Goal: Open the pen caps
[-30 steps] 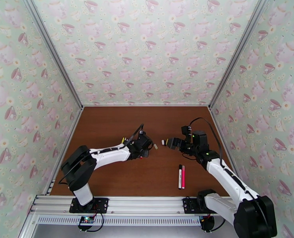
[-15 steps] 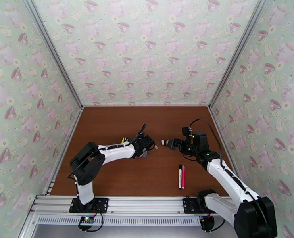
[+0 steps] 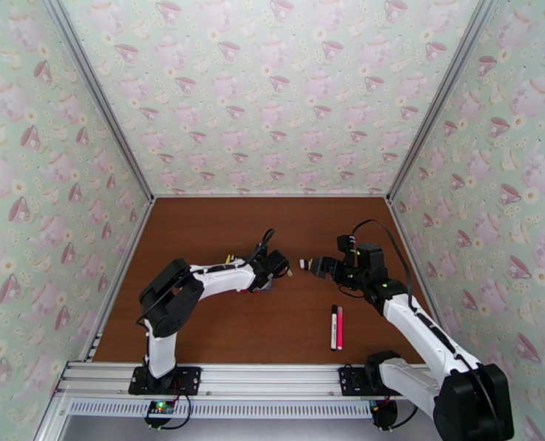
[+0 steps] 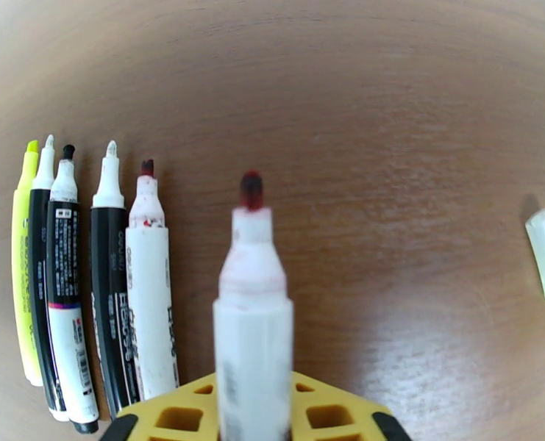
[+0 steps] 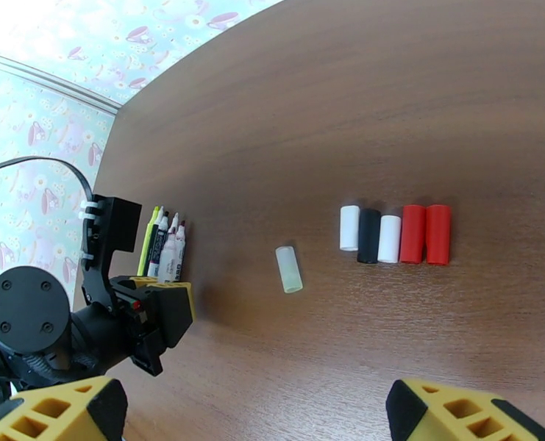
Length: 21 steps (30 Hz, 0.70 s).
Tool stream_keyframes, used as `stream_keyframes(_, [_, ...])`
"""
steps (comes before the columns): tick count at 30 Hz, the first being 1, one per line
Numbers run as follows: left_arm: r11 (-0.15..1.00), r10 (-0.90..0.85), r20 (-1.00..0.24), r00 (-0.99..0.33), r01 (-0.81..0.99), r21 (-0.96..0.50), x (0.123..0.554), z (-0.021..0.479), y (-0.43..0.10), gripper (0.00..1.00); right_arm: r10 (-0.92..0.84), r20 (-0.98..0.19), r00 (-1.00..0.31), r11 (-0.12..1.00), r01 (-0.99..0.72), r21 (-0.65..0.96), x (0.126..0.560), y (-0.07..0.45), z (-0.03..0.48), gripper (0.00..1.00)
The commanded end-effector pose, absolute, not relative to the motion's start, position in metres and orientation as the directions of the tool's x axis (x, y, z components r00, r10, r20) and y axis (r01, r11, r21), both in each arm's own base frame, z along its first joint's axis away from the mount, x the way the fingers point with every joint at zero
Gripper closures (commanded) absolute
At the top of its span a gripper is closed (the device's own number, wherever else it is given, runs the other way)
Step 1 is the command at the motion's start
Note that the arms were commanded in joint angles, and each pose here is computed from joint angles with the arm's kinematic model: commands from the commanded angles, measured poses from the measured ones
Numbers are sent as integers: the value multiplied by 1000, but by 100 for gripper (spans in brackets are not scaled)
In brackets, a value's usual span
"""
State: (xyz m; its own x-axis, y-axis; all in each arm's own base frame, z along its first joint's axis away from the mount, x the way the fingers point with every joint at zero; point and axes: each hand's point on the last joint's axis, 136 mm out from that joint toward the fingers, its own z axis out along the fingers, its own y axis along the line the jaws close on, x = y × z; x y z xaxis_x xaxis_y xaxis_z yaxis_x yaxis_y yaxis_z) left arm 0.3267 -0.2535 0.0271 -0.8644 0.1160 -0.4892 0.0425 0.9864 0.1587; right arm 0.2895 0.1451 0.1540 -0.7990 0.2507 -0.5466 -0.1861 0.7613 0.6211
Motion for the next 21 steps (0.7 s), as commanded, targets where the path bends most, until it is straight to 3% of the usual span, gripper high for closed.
stream_keyframes(1, [982,112,-502,-858,17,189,335,30,-249,73,261,-540,-800,761,-174,625,288,145,149,0])
stream_keyframes(5, [979,118,-505,-855,13,206,337,33,-246,69,263,-537,-802,762,-168,625,288,144,146,0])
stream_keyframes(21, [975,95,-501,-860,-21,220,339,39,-232,74,264,-534,-803,779,-149,609,286,140,148,0])
